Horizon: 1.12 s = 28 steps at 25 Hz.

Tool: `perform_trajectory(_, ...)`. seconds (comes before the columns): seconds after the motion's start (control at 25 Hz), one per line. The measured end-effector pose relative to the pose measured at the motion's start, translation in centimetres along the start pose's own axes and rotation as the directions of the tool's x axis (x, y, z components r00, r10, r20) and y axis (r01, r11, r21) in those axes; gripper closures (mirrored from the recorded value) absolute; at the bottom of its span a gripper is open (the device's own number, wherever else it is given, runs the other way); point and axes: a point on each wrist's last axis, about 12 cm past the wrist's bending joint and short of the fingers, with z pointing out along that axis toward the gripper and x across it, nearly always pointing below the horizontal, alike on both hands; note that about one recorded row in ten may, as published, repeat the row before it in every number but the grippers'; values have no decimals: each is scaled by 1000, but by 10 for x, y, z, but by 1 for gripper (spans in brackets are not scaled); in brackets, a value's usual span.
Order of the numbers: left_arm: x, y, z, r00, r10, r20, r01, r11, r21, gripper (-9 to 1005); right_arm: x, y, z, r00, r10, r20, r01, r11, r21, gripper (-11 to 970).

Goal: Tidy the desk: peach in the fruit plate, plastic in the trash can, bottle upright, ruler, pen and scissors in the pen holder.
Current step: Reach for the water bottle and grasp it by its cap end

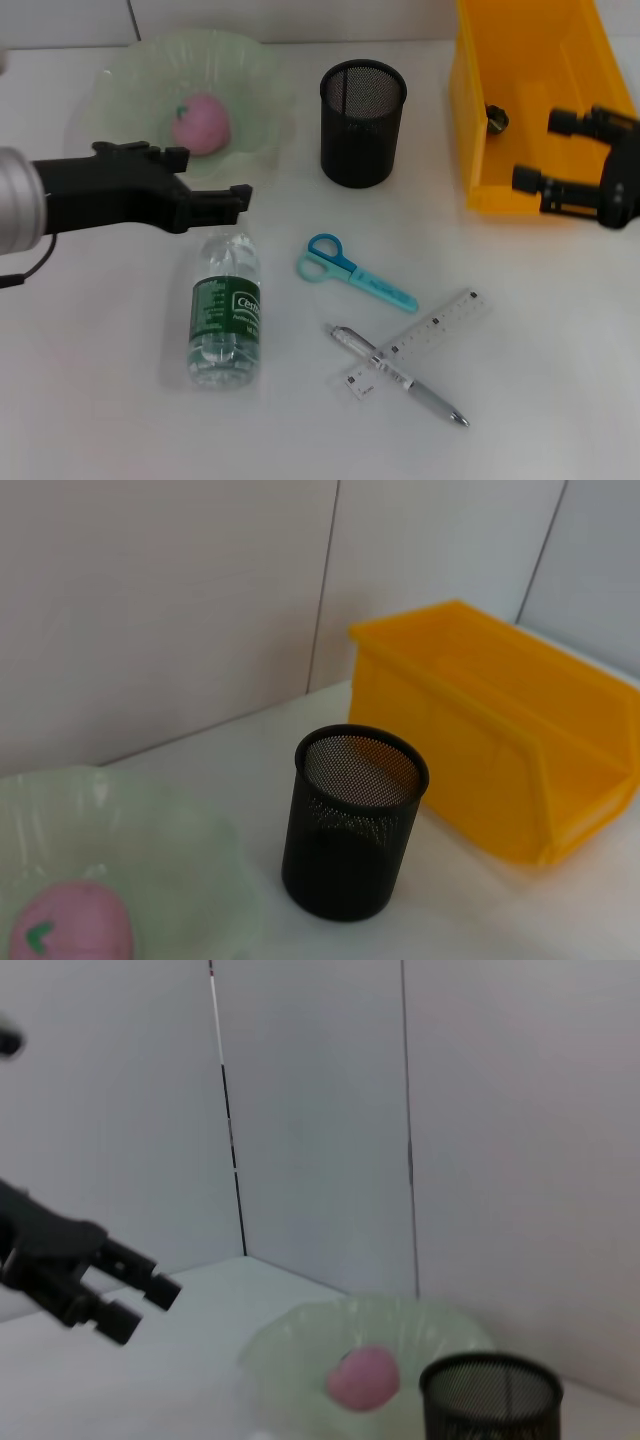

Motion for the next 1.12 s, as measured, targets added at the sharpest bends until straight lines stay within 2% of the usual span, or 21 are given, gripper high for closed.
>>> perform_trajectory(0.04, -5, -4, 2, 1000, -6, -20, 6, 1000, -16, 144, 19, 5, -3, 999, 33, 3, -33, 999, -7, 119)
perform_trajectory(0.08, -12, -10, 7, 999, -4, -49, 2, 999, -35, 144, 19, 5, -3, 999, 33, 3, -33, 999, -7, 119)
perform_trajectory(0.16, -22, -15, 14, 995, -31, -92, 26, 998, -57, 144, 34, 10, -3, 998, 59, 0, -59, 998, -15, 119)
perform_trajectory(0.24, -34, -16, 27, 983, -98, -157, 91, 995, -49, 143, 48, 16, -3, 997, 73, -4, -73, 997, -29, 119)
perform_trajectory(0.36, -39, -13, 38, 975, -121, -184, 120, 993, -17, 143, 53, 19, -1, 997, 83, -6, -83, 996, -39, 119)
perform_trajectory(0.4, -39, -8, 42, 971, -140, -192, 140, 990, -17, 143, 55, 20, 0, 996, 89, -8, -89, 995, -42, 119)
perform_trajectory(0.44, -37, 5, 48, 959, -198, -205, 197, 980, -26, 143, 57, 21, 1, 995, 101, -10, -102, 994, -47, 119)
perform_trajectory(0.48, -37, 5, 48, 959, -198, -205, 197, 980, -26, 143, 57, 21, 1, 995, 101, -10, -102, 994, -47, 119)
perform_trajectory(0.6, -30, 28, 57, 923, -314, -222, 315, 949, -32, 142, 59, 21, 1, 994, 109, -9, -109, 993, -47, 119)
perform_trajectory(0.64, -25, 42, 60, 896, -378, -233, 377, 925, -48, 142, 59, 21, 1, 994, 109, -11, -110, 993, -49, 119)
perform_trajectory(1.0, -12, 65, 71, 845, -465, -265, 462, 883, -77, 148, 60, 21, 5, 993, 117, -15, -117, 991, -59, 120)
perform_trajectory(1.12, -10, 69, 76, 839, -470, -274, 470, 880, -72, 153, 59, 20, 6, 993, 116, -17, -117, 991, -59, 120)
